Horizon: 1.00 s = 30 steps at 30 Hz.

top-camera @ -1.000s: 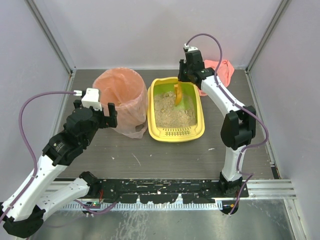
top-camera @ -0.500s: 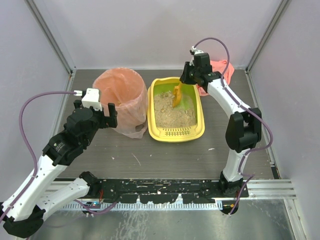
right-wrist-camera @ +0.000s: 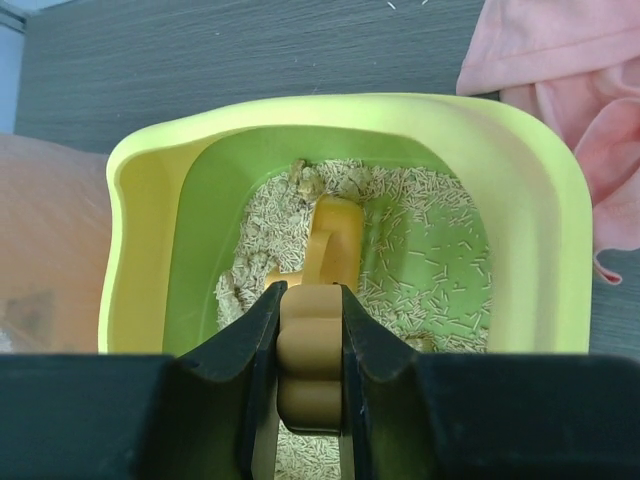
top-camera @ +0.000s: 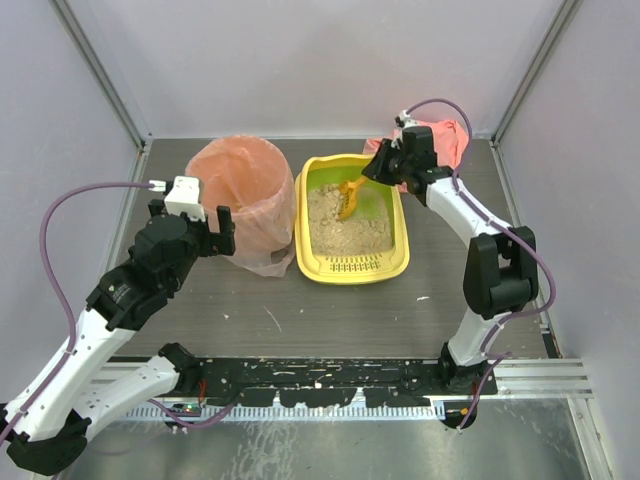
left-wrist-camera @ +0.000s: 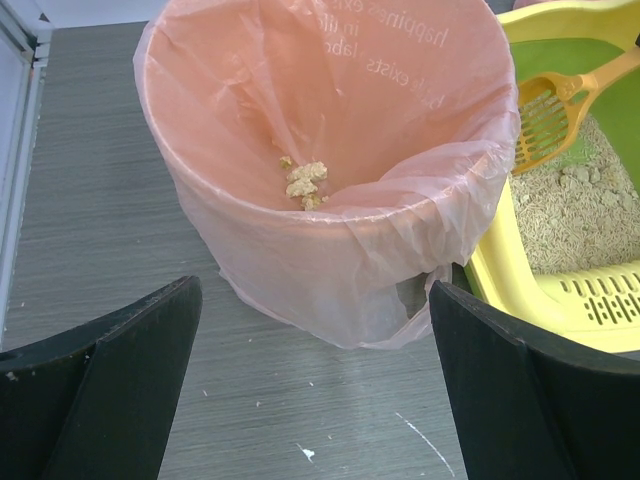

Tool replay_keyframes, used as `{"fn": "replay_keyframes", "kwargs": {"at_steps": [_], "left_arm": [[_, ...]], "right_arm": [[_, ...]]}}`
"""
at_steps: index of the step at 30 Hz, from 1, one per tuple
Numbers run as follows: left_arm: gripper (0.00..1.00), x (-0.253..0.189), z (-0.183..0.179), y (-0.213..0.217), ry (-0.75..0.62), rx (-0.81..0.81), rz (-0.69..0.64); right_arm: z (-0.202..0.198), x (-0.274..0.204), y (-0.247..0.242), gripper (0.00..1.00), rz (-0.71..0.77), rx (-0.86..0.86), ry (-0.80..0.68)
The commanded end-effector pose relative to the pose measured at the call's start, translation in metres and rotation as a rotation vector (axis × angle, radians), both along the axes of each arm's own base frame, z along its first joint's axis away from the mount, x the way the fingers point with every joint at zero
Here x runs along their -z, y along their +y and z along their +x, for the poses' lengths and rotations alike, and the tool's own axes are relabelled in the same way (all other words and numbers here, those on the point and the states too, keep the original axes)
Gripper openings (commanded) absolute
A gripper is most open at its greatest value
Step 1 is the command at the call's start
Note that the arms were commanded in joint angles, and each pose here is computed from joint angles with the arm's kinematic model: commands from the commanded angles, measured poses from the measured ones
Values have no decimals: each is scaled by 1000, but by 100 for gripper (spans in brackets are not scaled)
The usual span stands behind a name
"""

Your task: Clean the litter box

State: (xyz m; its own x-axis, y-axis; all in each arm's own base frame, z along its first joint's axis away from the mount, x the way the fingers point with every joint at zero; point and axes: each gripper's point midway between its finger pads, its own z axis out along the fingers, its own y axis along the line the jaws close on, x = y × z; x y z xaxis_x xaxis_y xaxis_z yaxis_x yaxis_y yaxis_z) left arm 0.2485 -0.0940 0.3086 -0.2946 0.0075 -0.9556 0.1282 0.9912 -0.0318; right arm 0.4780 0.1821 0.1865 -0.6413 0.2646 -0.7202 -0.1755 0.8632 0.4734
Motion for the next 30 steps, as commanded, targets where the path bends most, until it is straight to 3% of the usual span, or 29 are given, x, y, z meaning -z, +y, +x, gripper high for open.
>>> {"fn": "replay_keyframes", "kwargs": {"at_steps": [1, 12, 30], "left_arm": [[98, -12, 5, 0, -43, -9, -27], [98, -12, 4, 0, -44, -9, -27], [98, -12, 2, 1, -45, -12, -28]], "right_arm": [[-27, 11, 13, 1, 161, -33, 72], [-39, 35, 17, 1, 435, 73, 82], [-46, 6, -18, 1, 512, 164, -32]]}}
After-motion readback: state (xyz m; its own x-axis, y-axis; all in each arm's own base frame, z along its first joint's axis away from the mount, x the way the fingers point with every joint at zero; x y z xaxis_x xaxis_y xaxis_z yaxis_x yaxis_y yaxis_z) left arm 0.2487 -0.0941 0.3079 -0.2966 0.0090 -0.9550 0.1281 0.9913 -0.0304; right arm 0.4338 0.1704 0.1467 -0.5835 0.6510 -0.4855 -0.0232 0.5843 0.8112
